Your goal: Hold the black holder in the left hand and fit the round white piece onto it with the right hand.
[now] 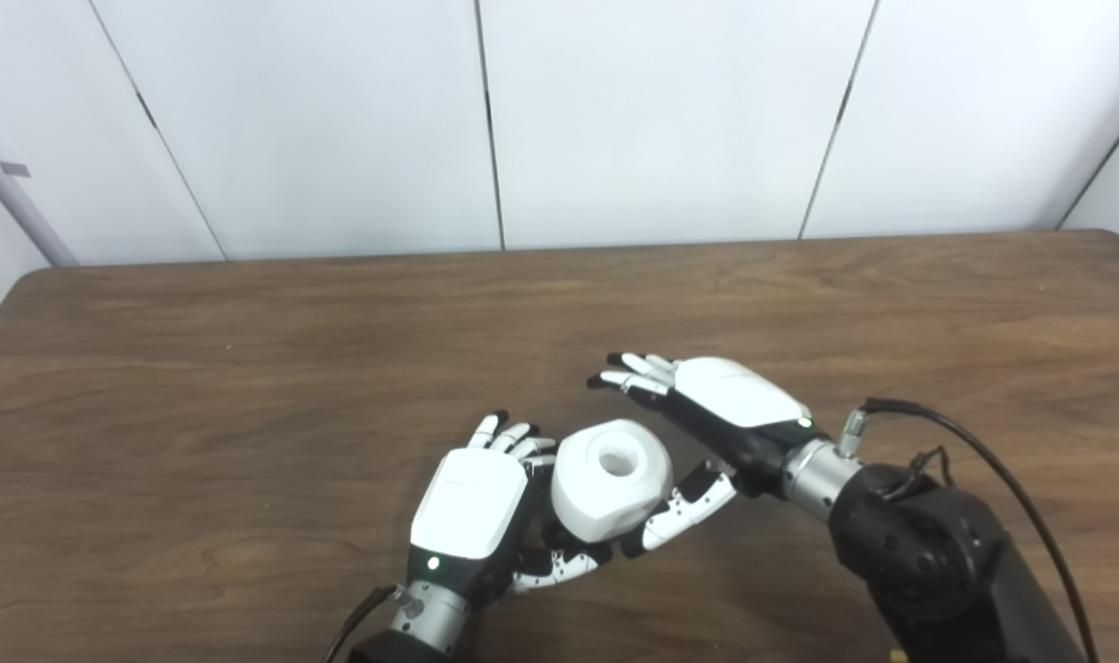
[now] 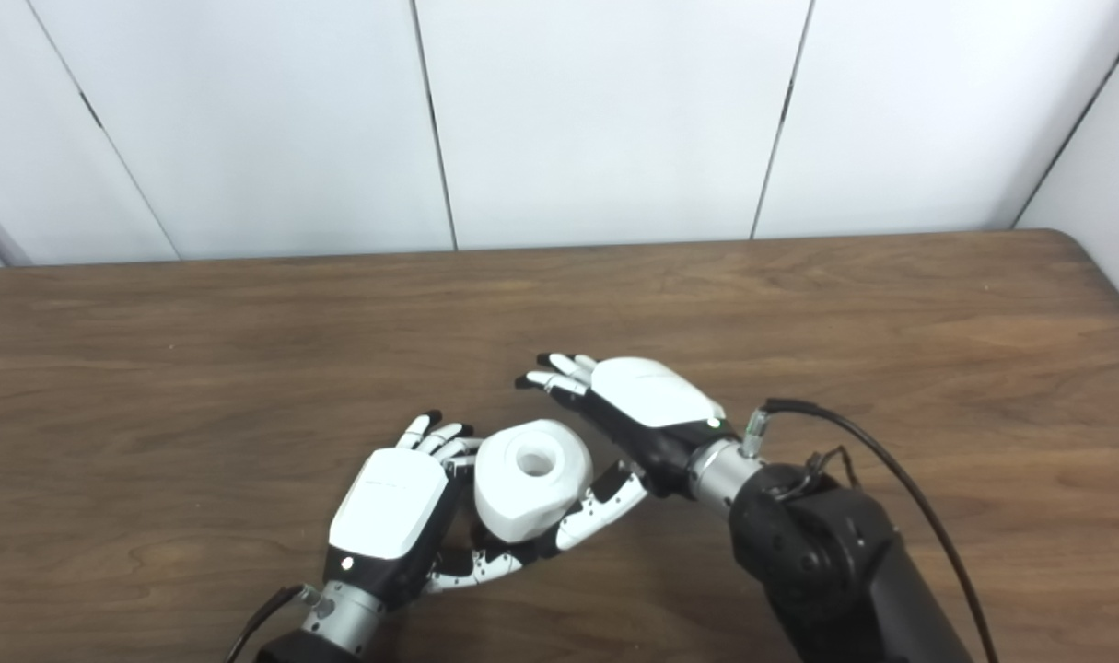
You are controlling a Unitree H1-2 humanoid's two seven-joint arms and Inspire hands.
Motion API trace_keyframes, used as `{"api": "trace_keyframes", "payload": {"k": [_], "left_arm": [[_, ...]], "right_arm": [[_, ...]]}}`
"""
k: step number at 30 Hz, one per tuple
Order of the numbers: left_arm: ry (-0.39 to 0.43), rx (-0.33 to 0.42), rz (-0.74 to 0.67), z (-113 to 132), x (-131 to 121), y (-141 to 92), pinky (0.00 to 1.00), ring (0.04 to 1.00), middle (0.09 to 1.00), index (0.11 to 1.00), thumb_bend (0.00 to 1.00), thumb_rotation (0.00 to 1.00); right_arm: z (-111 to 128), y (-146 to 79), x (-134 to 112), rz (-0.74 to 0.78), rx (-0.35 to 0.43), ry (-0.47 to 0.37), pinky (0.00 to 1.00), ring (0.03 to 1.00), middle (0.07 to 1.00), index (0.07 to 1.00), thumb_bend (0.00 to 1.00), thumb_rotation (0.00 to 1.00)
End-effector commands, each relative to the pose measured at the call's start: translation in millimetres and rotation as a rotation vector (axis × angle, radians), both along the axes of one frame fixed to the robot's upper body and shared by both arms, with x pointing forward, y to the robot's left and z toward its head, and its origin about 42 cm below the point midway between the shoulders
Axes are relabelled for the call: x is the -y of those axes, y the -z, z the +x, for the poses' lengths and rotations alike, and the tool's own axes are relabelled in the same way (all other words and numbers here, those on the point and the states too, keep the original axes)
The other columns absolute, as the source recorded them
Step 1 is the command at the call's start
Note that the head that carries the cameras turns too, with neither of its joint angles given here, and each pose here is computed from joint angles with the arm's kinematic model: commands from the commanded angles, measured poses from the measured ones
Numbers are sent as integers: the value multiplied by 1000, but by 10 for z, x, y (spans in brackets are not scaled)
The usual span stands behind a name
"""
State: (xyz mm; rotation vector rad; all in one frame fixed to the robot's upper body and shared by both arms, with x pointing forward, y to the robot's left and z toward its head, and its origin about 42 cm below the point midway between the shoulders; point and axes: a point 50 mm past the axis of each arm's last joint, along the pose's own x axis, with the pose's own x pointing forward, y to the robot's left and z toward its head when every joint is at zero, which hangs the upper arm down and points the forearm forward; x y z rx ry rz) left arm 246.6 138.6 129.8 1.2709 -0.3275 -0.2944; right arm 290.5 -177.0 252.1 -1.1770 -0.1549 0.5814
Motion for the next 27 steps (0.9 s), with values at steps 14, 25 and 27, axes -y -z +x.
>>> {"api": "trace_keyframes", "payload": {"k": [14, 25, 27], "left_arm": [[-5, -38, 48, 0, -84, 91, 951, 856, 761, 486, 521, 51], [-50, -109, -30, 14, -133, 76, 958, 867, 780, 491, 523, 64], [-62, -138, -54, 17, -139, 64, 966, 875, 789, 493, 523, 68]], "right_arm": [[-52, -274, 307, -4, 73, 38, 1000, 1000, 1000, 942, 1000, 436], [-65, -219, 364, 11, 63, 58, 1000, 1000, 1000, 944, 1000, 449], [-65, -214, 365, 13, 60, 61, 1000, 1000, 1000, 946, 1000, 449]]}}
